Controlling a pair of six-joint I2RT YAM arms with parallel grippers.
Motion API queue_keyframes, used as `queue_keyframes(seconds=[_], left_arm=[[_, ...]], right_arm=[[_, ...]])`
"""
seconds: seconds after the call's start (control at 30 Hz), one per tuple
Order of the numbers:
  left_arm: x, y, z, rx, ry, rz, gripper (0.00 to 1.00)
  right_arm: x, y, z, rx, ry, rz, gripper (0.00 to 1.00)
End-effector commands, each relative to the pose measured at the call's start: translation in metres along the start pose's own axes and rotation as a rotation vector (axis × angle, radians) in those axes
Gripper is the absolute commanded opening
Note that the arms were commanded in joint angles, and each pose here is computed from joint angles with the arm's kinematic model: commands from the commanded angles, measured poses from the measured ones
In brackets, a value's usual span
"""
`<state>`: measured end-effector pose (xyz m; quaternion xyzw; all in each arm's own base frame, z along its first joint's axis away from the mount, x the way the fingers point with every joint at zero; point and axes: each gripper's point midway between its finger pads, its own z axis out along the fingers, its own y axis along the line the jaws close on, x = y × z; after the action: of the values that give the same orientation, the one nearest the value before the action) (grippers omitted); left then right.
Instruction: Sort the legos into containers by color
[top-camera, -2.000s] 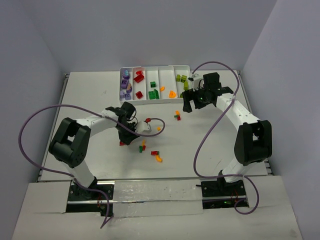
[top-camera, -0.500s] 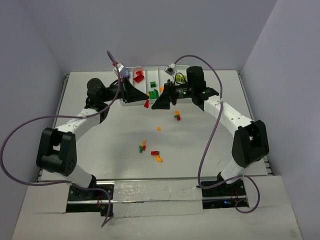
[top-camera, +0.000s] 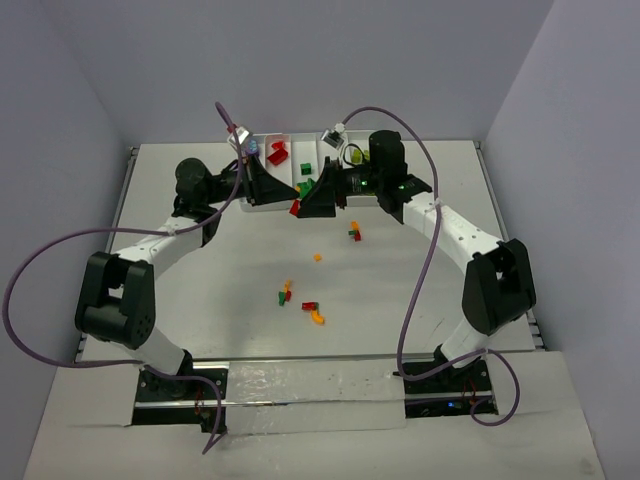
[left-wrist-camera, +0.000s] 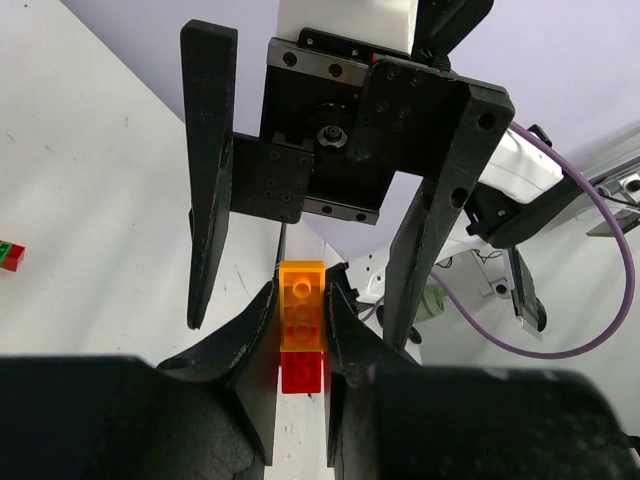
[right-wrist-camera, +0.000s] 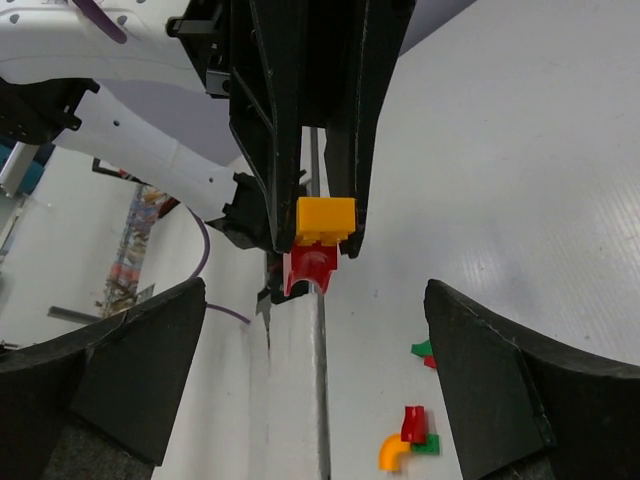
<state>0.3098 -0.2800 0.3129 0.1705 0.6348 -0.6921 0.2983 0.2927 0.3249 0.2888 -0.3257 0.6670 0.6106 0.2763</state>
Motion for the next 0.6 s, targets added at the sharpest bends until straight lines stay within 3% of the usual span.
queue_keyframes(seconds=[0.0,0.07,0.37,0.57], left_arm=[[-0.0035,-0.0074,0.0038,0.031,-0.012,0.042,0.00],[-0.0039,-0.0070,0.0040,0.032,-0.015,0.041,0.00],[-0.0049,-0.0048,0.0054,0.030,-0.024,0.038,0.00],[-0.0028,-0.0006,0.0043,0.016,-0.027,0.032,0.00]], right_arm=[[-0.0086,0.0100,0.0069,-0.051,-0.004,-0.046,0.92],[-0.0079,0.0104,0.0088,-0.055,-0.001,-0.044,0.89],[-0.0039,0.0141,0.0144,-0.084,-0.002,-0.027,0.47],[-0.0029,0.0178,0.0128,-0.095,-0.021,-0.031,0.06]])
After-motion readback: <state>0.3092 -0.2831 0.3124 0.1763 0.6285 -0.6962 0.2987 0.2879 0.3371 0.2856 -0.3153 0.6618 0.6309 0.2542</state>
